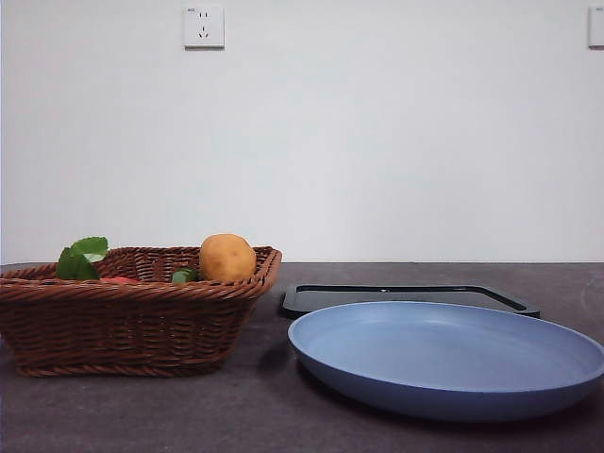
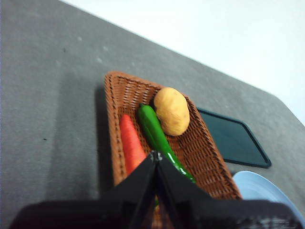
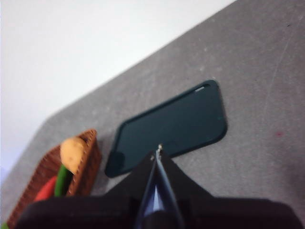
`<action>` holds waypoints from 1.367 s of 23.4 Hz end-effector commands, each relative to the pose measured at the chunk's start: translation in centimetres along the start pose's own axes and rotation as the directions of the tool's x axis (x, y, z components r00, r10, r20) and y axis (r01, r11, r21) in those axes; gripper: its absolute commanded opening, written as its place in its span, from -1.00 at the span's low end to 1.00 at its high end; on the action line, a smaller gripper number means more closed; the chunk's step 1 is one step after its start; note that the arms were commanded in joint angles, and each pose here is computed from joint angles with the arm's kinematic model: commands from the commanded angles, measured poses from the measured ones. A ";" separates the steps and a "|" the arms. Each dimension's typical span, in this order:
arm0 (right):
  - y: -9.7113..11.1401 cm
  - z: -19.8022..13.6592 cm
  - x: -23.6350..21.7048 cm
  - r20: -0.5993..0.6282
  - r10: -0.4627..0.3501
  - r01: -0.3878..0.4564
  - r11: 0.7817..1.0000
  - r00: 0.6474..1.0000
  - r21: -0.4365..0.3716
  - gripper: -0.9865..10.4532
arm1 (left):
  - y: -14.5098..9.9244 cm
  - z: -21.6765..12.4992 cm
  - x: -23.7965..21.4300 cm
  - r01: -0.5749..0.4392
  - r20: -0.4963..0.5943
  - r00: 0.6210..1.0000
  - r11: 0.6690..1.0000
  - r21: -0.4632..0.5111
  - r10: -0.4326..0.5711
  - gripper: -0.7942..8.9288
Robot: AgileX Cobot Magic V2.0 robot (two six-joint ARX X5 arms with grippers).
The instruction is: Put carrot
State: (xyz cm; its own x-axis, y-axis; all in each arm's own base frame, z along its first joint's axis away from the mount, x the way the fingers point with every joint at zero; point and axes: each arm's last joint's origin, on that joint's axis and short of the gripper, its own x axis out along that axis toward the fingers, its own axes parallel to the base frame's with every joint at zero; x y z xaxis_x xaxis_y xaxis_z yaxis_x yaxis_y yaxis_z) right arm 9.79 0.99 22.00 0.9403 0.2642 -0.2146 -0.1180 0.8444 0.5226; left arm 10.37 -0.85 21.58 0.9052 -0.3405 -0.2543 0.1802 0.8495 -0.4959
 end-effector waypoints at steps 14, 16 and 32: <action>1.2 3.0 4.6 -0.503 0.015 -0.076 0.992 0.864 -0.100 -0.82 | -4.3 8.0 5.7 0.207 -0.517 0.845 0.975 0.078 -0.138 -0.82; 0.6 2.2 6.0 -0.599 0.059 -0.099 0.995 0.799 -0.034 -0.78 | -5.1 8.2 6.7 0.264 -0.567 0.810 0.956 0.124 -0.150 -0.82; -3.0 -3.9 14.3 -0.814 0.025 0.078 0.993 0.580 0.086 -0.61 | -6.4 7.9 7.6 0.262 -0.563 0.817 0.951 0.167 -0.126 -0.27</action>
State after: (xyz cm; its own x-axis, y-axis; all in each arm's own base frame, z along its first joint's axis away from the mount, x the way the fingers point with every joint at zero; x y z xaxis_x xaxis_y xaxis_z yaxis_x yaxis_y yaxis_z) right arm 21.96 4.00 14.05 0.2777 0.5544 -0.7845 -0.0248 0.8205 0.5711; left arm 18.98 -5.52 29.00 0.4958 -0.6064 -0.6216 0.4618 0.7903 -0.4026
